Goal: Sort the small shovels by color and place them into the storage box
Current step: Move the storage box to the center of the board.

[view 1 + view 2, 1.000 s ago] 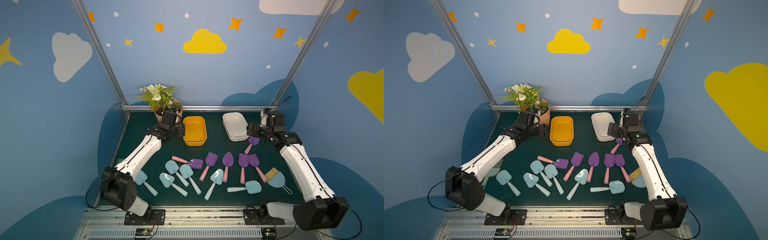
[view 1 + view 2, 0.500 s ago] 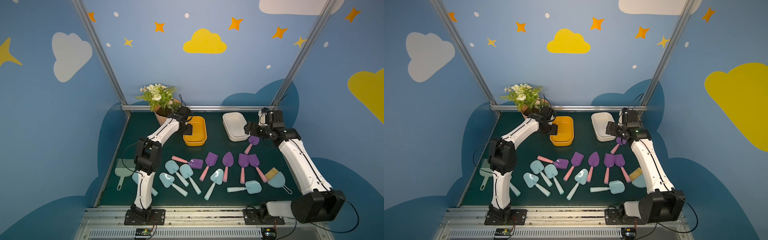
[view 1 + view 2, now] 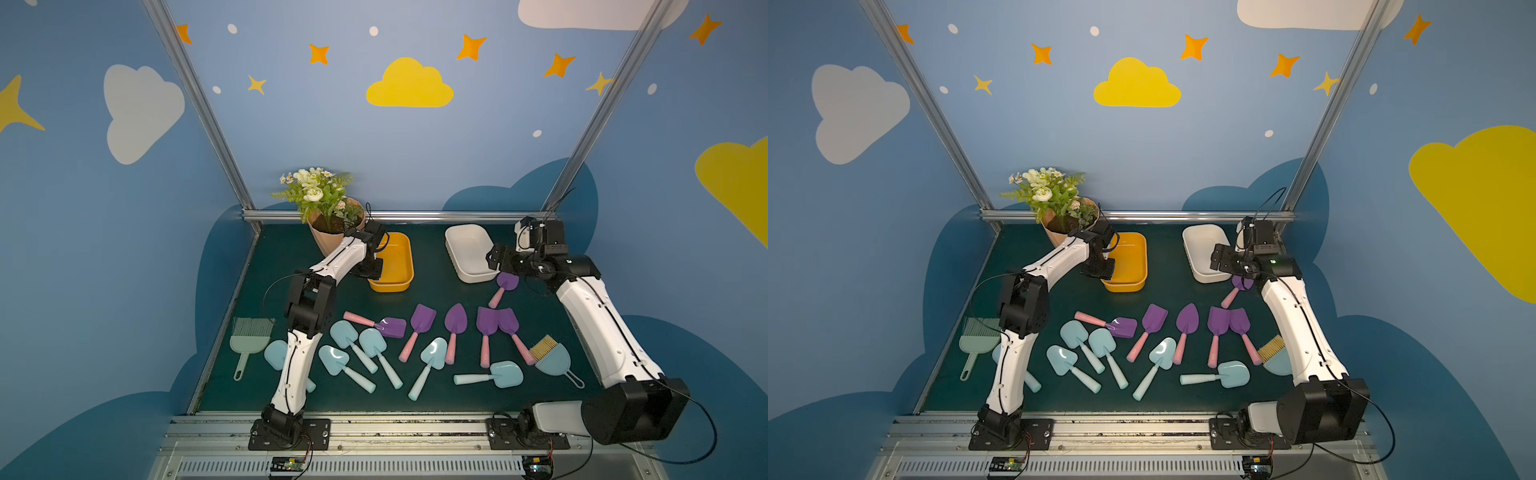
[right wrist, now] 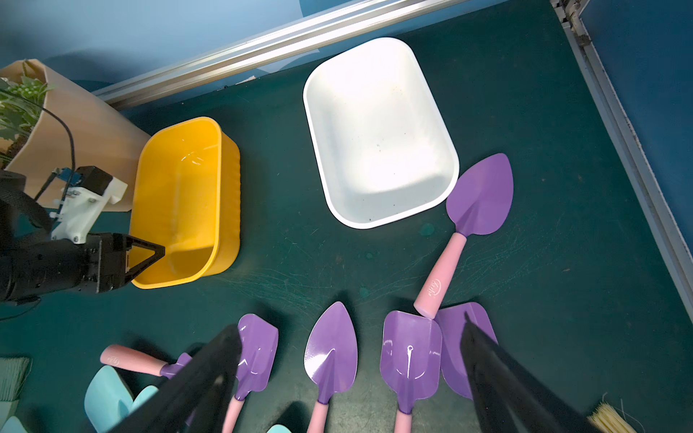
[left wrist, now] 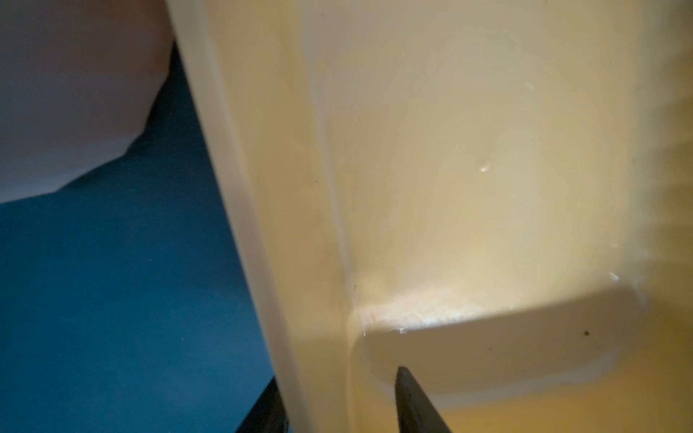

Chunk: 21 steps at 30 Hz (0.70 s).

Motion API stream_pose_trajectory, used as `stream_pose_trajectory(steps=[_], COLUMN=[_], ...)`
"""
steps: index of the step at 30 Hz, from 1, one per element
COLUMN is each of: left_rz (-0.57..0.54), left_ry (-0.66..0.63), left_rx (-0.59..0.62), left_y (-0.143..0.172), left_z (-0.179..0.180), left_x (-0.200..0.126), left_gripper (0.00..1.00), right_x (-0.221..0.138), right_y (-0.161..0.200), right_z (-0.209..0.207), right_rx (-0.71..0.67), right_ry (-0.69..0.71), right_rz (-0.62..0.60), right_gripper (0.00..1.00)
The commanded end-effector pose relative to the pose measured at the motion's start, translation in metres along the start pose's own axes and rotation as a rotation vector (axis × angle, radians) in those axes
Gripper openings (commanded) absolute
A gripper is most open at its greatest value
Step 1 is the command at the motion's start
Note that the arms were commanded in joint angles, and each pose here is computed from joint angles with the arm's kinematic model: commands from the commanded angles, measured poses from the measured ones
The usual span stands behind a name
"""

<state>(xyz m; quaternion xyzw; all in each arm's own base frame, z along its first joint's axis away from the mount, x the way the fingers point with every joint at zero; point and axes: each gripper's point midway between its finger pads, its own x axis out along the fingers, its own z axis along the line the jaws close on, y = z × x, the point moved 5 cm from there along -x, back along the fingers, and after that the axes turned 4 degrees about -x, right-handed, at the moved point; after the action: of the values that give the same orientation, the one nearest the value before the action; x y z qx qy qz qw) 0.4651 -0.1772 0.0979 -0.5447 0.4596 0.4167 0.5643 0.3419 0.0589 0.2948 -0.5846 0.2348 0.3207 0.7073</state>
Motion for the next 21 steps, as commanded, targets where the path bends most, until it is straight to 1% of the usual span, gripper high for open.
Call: stream_pose_trajectory(steps=[1,3,7,11,21], left_rz=[0.041,0.047,0.046,0.060,0.059], left_ry=[0.012,0.015,0.007,-0.007,-0.103], left_rx=[0.028,0.036,0.047,0.058,0.059], left_y=[0.008,0.012,0.020,0.030,0.054], left_z=[-0.001,-0.001,0.001,0.003,0.021], left_x=[0.004,0.005,0.004,0.005,-0.006], left_gripper=[0.27,0.20,0.13,0.03,0.03], right_x=[0.000,0.000,-0.001,-0.002,-0.004], right_y=[0.004,0.005,0.009,0.013,0.018], right_z=[-0.001,-0.001,-0.003,-0.003,-0.003], right_rx=[0.008,0.008,0.005,0.002,0.009], right_ry=[-0.004,-0.004,0.002,0.000,-0.008], right_rz=[0.013,0.014,0.019,0.023,0.024], right_gripper=[0.92,0.92,0.92,0.92,0.91])
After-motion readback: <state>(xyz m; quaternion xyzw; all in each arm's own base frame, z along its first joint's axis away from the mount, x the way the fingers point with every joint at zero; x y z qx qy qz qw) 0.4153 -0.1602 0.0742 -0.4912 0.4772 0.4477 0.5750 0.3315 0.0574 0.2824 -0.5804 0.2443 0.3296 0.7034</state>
